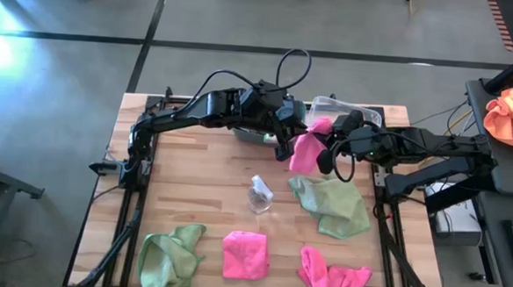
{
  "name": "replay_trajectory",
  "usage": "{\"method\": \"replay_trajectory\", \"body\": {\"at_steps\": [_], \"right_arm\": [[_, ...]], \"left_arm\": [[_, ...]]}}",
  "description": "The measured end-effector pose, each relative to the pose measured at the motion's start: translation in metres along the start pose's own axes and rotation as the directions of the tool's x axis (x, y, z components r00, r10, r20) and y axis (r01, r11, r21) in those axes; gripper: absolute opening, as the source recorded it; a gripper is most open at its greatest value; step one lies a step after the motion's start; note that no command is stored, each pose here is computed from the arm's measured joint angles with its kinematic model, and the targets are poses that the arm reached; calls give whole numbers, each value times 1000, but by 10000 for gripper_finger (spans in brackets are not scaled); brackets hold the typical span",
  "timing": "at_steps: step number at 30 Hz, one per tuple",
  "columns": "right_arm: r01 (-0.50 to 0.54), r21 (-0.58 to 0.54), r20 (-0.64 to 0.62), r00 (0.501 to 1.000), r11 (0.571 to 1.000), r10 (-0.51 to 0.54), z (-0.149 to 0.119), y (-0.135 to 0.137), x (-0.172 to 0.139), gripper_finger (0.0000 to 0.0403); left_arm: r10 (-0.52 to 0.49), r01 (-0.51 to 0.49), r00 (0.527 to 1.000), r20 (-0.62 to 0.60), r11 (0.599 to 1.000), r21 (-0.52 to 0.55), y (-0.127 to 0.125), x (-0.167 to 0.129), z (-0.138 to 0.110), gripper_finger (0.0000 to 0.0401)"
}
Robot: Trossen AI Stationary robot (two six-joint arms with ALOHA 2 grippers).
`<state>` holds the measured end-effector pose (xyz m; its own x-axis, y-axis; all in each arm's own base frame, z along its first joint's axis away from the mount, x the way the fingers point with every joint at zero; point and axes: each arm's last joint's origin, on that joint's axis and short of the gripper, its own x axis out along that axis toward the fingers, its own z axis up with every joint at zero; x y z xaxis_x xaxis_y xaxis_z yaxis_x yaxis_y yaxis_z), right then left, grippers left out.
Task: Sort microfiber towel by color & place in baskets
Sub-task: Put the left pink microfiber cloth into the transparent bin
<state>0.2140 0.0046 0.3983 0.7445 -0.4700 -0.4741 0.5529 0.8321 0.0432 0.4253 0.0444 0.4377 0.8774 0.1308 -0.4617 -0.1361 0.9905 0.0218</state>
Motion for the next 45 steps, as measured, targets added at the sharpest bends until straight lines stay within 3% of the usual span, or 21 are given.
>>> {"method": "replay_trajectory", "body": {"at_steps": [6, 14, 20, 25, 31, 37, 41, 45], "right_arm": [[38, -13, -15, 999, 999, -38, -2, -5, -2, 9], [216, -1, 41, 976, 976, -216, -1, -29, -19, 9], [373, 13, 89, 924, 928, -372, -3, -50, -38, 9], [416, 44, 107, 902, 908, -419, -3, -62, -48, 9], [582, 71, 164, 794, 810, -585, -1, -74, -54, 9], [577, 84, 187, 791, 812, -582, 5, -76, -60, 9], [605, 110, 245, 753, 789, -611, 15, -76, -62, 9], [592, 111, 259, 758, 798, -599, 18, -75, -62, 9]], "left_arm": [[2, -3, 994, -109, 1000, -5, 1, -4, -10, 78], [0, -3, 985, -175, 1000, -18, -1, -7, -16, 86], [-2, -4, 979, -206, 1000, -27, -1, -18, -17, 86], [-5, -4, 974, -227, 999, -42, -3, -31, -16, 86], [50, -56, 979, -200, 998, -26, -7, -49, -11, 86], [96, -100, 981, -170, 995, -13, -10, -66, -7, 86], [95, -98, 983, -157, 995, -12, -11, -72, -5, 86], [89, -92, 984, -155, 996, -9, -14, -73, -5, 86]]}}
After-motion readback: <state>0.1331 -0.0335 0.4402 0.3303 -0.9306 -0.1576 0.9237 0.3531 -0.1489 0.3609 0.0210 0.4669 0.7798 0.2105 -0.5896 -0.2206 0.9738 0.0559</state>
